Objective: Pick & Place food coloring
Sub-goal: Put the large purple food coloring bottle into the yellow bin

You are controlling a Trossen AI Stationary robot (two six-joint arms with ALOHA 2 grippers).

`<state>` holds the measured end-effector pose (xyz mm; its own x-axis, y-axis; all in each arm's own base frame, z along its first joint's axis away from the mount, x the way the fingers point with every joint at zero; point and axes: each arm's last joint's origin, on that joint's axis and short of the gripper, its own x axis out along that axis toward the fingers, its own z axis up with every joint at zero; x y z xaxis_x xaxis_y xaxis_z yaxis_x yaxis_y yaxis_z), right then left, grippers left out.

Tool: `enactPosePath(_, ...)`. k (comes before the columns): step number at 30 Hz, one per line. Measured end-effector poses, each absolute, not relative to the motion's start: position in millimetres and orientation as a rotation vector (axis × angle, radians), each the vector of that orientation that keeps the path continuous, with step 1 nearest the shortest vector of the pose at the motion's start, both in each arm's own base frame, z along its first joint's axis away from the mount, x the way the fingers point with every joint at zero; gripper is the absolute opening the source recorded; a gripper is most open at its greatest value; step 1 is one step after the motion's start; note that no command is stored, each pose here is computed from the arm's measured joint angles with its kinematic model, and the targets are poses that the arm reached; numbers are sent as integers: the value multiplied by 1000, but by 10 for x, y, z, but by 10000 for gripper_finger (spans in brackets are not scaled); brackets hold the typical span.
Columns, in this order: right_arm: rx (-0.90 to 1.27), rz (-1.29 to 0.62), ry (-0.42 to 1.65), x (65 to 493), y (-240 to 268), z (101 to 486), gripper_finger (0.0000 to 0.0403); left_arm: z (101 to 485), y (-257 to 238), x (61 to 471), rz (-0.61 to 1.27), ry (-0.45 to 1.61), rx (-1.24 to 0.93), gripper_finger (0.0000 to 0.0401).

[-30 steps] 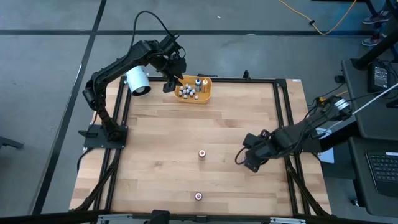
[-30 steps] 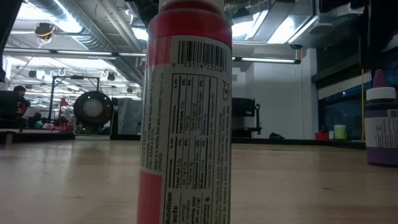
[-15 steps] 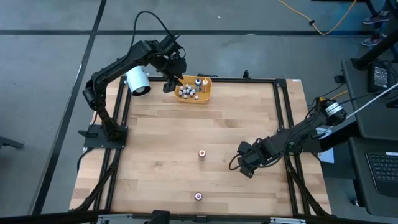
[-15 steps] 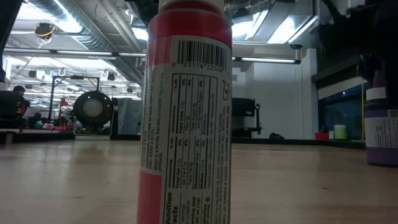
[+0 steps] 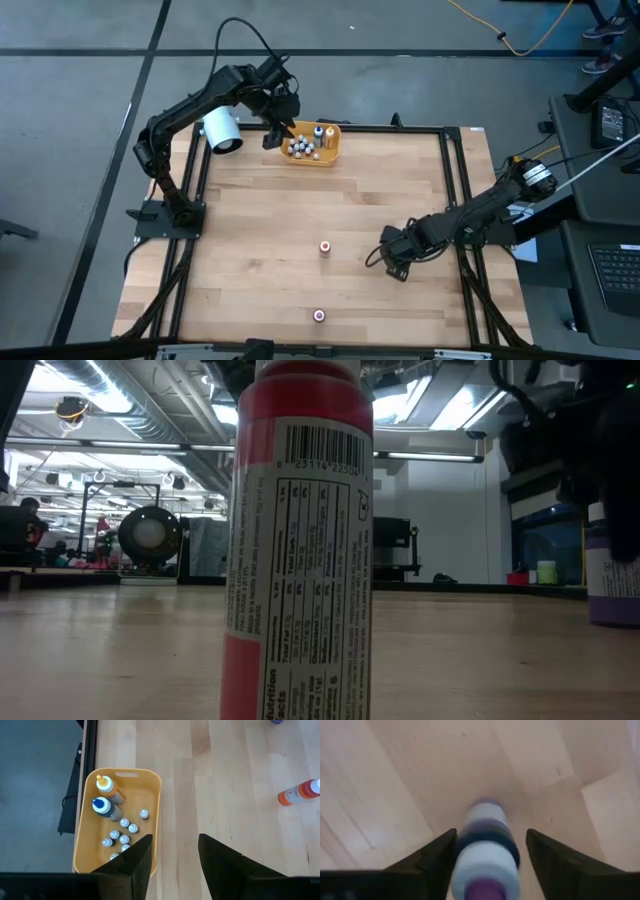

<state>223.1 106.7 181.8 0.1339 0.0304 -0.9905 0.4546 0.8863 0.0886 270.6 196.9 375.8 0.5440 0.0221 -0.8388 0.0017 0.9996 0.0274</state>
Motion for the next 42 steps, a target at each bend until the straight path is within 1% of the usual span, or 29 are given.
enactPosePath(6,462,-263,1380,2279,1045,1771,157,3758,1969,2706,15,996,20,153)
enactPosePath(8,469,-259,1386,2277,1042,1767,144,3758,1969,2706,15,996,20,152)
enactPosePath(15,490,-254,1383,2221,994,1849,144,3758,1969,2706,15,996,21,150)
enactPosePath(19,524,-268,1352,2159,869,1998,154,3758,1971,2709,19,995,21,146)
enactPosePath(22,546,-270,1308,2125,734,2186,146,3758,1972,2708,22,995,18,143)
enactPosePath(29,464,-266,1188,2216,309,2688,144,3766,1982,2721,30,980,25,143)
enactPosePath(33,386,-257,1095,2338,5,2926,153,3780,1999,2742,49,955,23,143)
enactPosePath(38,297,-266,1056,2431,-412,3080,144,3778,2001,2740,66,961,9,143)
enactPosePath(42,250,-214,1081,2507,-728,3046,145,3776,2013,2735,116,979,1,143)
